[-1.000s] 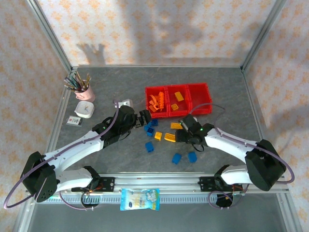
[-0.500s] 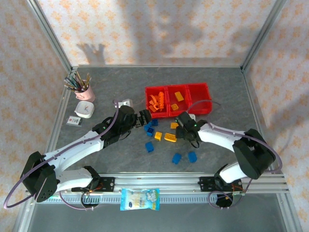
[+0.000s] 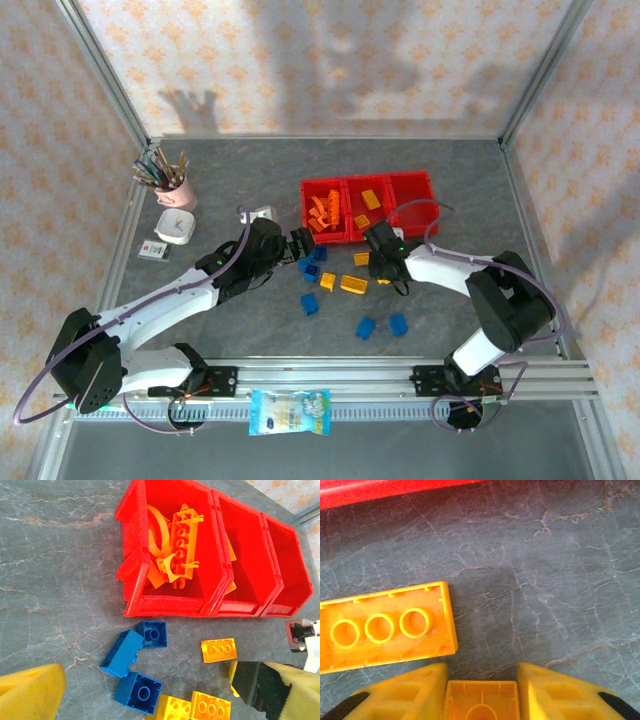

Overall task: Sort the legos into containers by color
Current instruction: Pick up the lego from the center of the table, then place the lego in the container, then pick up the lego from the center of the table.

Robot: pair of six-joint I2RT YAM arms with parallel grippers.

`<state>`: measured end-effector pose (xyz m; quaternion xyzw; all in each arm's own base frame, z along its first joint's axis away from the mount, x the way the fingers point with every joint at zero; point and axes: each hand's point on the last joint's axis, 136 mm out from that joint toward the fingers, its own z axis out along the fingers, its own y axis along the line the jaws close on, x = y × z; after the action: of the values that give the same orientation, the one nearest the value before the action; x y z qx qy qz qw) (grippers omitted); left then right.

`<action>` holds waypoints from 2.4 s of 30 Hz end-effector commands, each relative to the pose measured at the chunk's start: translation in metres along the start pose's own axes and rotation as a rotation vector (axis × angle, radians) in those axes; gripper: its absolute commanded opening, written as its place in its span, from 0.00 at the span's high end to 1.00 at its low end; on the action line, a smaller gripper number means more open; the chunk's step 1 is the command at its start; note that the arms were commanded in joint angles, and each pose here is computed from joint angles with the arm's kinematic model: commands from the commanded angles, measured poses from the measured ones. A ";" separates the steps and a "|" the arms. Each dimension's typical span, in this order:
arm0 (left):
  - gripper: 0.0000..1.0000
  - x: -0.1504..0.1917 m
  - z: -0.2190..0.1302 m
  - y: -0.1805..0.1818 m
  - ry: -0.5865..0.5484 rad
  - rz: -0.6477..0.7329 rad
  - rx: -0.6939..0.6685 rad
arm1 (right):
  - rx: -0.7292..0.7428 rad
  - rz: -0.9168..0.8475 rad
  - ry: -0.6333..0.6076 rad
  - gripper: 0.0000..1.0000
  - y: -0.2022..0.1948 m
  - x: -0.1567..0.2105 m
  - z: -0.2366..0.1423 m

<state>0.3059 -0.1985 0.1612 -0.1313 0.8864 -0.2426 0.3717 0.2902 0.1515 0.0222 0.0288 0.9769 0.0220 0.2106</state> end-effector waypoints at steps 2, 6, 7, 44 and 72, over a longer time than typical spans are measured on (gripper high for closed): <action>0.01 -0.008 -0.002 -0.008 -0.023 -0.005 0.003 | -0.009 -0.001 -0.018 0.68 0.000 -0.006 -0.007; 0.01 -0.011 -0.003 -0.009 -0.029 0.001 0.001 | -0.022 0.001 -0.047 0.70 0.004 -0.017 -0.020; 0.01 -0.012 -0.004 -0.009 -0.035 0.004 -0.003 | -0.030 0.001 -0.060 0.71 0.006 -0.023 -0.026; 0.01 -0.055 -0.005 0.002 -0.115 0.033 -0.082 | 0.000 -0.026 -0.366 0.42 0.059 -0.226 -0.033; 0.01 -0.009 0.007 0.000 -0.012 -0.013 0.016 | -0.034 -0.060 -0.111 0.15 0.037 -0.030 -0.028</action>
<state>0.3162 -0.1902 0.1615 -0.1321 0.8872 -0.2357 0.3741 0.3049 0.1828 0.0682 -0.0114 0.9654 0.0335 0.2583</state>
